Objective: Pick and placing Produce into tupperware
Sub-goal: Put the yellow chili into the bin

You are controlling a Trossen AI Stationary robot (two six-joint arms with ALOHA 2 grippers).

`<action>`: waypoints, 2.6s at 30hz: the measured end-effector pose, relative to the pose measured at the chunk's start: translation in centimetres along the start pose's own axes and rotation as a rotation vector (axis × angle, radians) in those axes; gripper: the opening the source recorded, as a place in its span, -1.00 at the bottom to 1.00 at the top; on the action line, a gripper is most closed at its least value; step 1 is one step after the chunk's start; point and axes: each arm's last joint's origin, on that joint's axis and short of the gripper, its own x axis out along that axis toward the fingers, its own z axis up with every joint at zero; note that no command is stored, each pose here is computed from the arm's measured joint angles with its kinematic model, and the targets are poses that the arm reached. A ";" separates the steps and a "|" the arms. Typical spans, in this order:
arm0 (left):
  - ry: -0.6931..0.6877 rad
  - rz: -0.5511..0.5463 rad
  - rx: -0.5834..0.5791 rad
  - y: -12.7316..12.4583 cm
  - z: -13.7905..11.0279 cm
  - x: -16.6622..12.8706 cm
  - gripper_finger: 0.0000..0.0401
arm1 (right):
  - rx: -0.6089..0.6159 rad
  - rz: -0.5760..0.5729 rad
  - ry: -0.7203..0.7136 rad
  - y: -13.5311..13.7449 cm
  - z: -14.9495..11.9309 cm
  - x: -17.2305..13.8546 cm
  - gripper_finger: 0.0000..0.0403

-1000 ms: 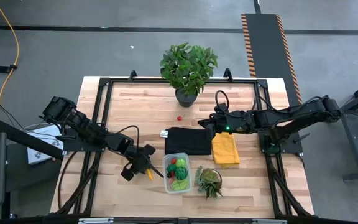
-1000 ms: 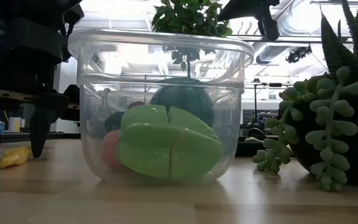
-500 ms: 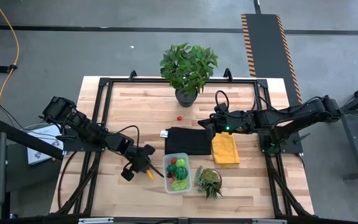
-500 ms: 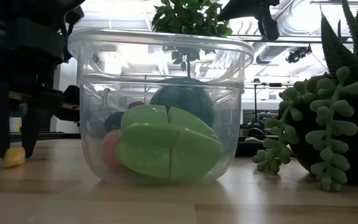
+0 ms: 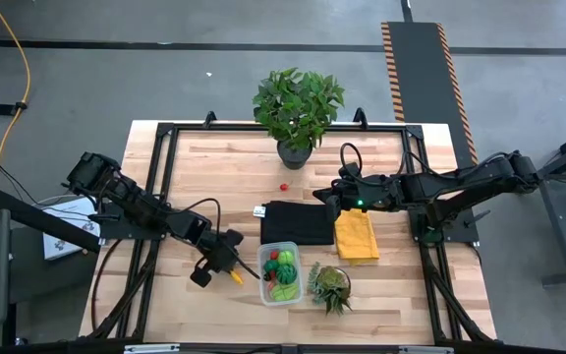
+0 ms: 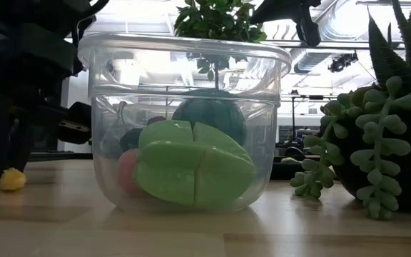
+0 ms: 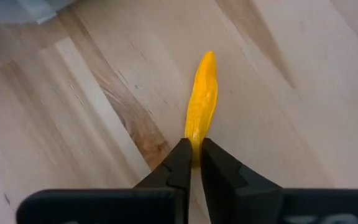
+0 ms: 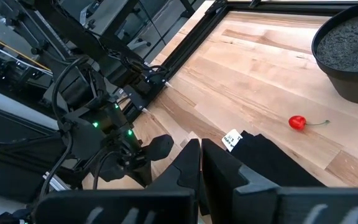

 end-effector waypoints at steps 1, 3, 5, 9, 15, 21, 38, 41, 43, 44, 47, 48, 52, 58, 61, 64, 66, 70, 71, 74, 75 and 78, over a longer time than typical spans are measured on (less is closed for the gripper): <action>0.001 -0.006 -0.011 0.0 0.0 0.0 -0.90 | 0.000 0.000 0.000 0.0 0.0 0.0 -0.97; 0.001 -0.025 -0.026 -0.1 0.0 0.0 -0.88 | 0.000 0.000 0.000 0.0 0.0 0.0 -0.97; 0.000 -0.043 -0.040 -0.1 0.0 0.0 -0.88 | 0.000 0.000 0.000 0.0 0.0 0.0 -0.97; -0.002 -0.070 -0.075 -0.2 0.0 0.0 -0.92 | -0.001 0.000 0.000 0.0 0.0 0.0 -0.97; -0.025 -0.101 -0.112 -0.3 1.0 -0.3 -0.98 | -0.011 0.000 0.000 0.0 0.0 0.0 -0.97; -0.041 -0.104 -0.109 -0.2 3.0 -1.0 -0.96 | -0.027 0.008 0.008 0.0 0.0 0.0 -0.97; -0.032 -0.116 -0.105 -0.5 8.7 -4.4 -0.95 | -0.076 0.042 0.035 0.2 -0.1 0.0 -0.97; -0.033 -0.116 -0.107 -0.5 9.4 -4.8 -0.95 | -0.083 0.048 0.043 0.2 -0.1 0.0 -0.97; -0.037 -0.116 -0.117 -0.5 9.8 -5.1 -0.95 | -0.095 0.057 0.052 0.2 -0.1 0.0 -0.97; -0.043 -0.116 -0.131 -0.5 10.0 -5.3 -0.95 | -0.096 0.062 0.058 0.2 -0.1 0.0 -0.97; -0.059 -0.106 -0.179 -0.5 10.6 -5.6 -0.95 | -0.106 0.077 0.073 0.2 -0.2 0.0 -0.97; -0.060 -0.091 -0.196 -0.5 10.7 -5.7 -0.95 | -0.112 0.080 0.076 0.3 -0.2 0.0 -0.97; -0.066 -0.038 -0.251 -0.4 11.3 -6.2 -0.95 | -0.134 0.108 0.104 0.3 -0.3 0.0 -0.97; -0.121 0.052 -0.302 -0.2 12.5 -7.0 -0.95 | -0.181 0.139 0.129 0.4 -0.4 0.0 -0.97; -0.146 0.117 -0.335 0.0 12.9 -7.4 -0.95 | -0.200 0.149 0.137 0.4 -0.4 -0.1 -0.97; -0.170 0.171 -0.373 0.2 13.2 -7.6 -0.95 | -0.208 0.161 0.149 0.4 -0.4 -0.1 -0.97; -0.184 0.195 -0.407 0.3 13.3 -7.6 -0.95 | -0.211 0.173 0.161 0.5 -0.5 -0.1 -0.97; -0.210 0.254 -0.511 0.5 13.3 -7.7 -0.95 | -0.216 0.178 0.171 0.5 -0.5 -0.1 -0.97; -0.217 0.269 -0.534 0.5 13.3 -7.7 -0.95 | -0.217 0.182 0.172 0.5 -0.5 -0.1 -0.97; -0.239 0.312 -0.605 0.6 13.3 -7.7 -0.95 | -0.225 0.192 0.181 0.5 -0.6 -0.1 -0.97; -0.251 0.323 -0.629 0.7 13.3 -7.7 -0.95 | -0.227 0.194 0.182 0.5 -0.6 -0.1 -0.97; -0.293 0.338 -0.692 0.8 13.5 -7.7 -0.95 | -0.234 0.204 0.191 0.5 -0.6 -0.1 -0.97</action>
